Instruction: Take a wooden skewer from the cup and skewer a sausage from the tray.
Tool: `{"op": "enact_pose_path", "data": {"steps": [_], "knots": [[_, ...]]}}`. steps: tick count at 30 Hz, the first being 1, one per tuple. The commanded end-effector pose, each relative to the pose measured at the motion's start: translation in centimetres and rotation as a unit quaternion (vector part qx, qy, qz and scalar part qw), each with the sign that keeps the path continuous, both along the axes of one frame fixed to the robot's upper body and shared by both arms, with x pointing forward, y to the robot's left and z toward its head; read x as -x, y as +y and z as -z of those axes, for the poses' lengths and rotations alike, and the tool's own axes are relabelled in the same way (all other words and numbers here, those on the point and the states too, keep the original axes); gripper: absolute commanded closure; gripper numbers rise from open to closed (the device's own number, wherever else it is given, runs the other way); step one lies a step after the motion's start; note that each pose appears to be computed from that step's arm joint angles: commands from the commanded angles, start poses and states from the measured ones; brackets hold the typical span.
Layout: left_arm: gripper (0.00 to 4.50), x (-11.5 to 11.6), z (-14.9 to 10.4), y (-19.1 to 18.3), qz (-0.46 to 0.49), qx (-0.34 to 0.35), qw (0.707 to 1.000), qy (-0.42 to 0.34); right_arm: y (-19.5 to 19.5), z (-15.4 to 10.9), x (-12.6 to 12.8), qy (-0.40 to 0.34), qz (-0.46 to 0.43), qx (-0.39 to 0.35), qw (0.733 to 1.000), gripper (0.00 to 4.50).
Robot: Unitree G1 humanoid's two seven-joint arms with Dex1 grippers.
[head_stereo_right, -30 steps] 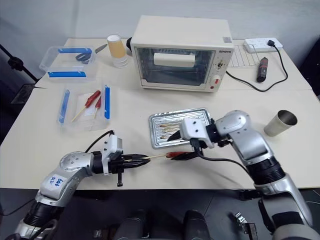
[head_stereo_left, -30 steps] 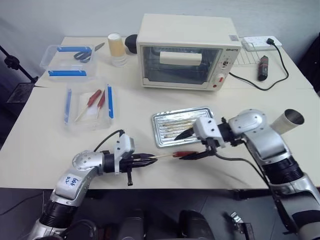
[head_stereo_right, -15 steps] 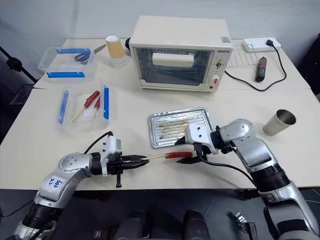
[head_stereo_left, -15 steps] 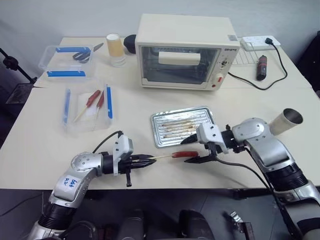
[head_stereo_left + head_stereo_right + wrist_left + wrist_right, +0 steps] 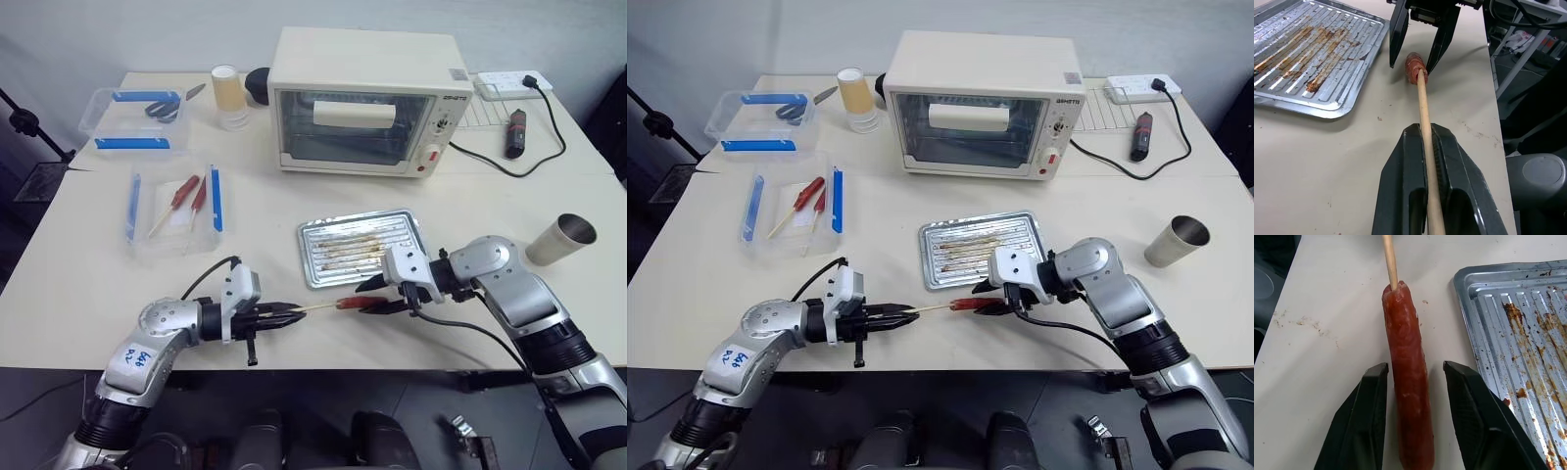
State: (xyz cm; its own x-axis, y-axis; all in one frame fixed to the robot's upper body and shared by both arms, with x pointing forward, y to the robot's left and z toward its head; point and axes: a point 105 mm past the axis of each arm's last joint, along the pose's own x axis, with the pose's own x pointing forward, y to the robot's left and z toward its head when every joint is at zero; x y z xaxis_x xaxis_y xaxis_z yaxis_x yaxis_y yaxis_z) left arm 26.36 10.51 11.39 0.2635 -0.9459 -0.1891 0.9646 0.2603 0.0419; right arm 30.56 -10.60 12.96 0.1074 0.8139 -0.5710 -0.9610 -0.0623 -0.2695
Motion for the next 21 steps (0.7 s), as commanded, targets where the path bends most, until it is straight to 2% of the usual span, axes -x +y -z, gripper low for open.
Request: {"op": "enact_pose_path", "data": {"steps": [1, 4, 21], "knots": [[4.5, 0.3, -1.1, -0.3, 0.01, 0.015, 1.0, -0.021, 0.1, -0.7, 0.0, -0.013, -0.01, 0.003, 1.0, 3.06], [4.5, 0.3, -1.1, -0.3, 0.01, 0.015, 1.0, -0.021, 0.2, -0.7, 0.0, -0.016, -0.01, 0.001, 1.0, 3.93], [4.5, 0.0, -1.2, -1.2, 0.016, 0.009, 0.999, -0.026, 0.4, -2.4, 0.4, -0.037, -0.039, 0.021, 0.998, 3.93]]}}
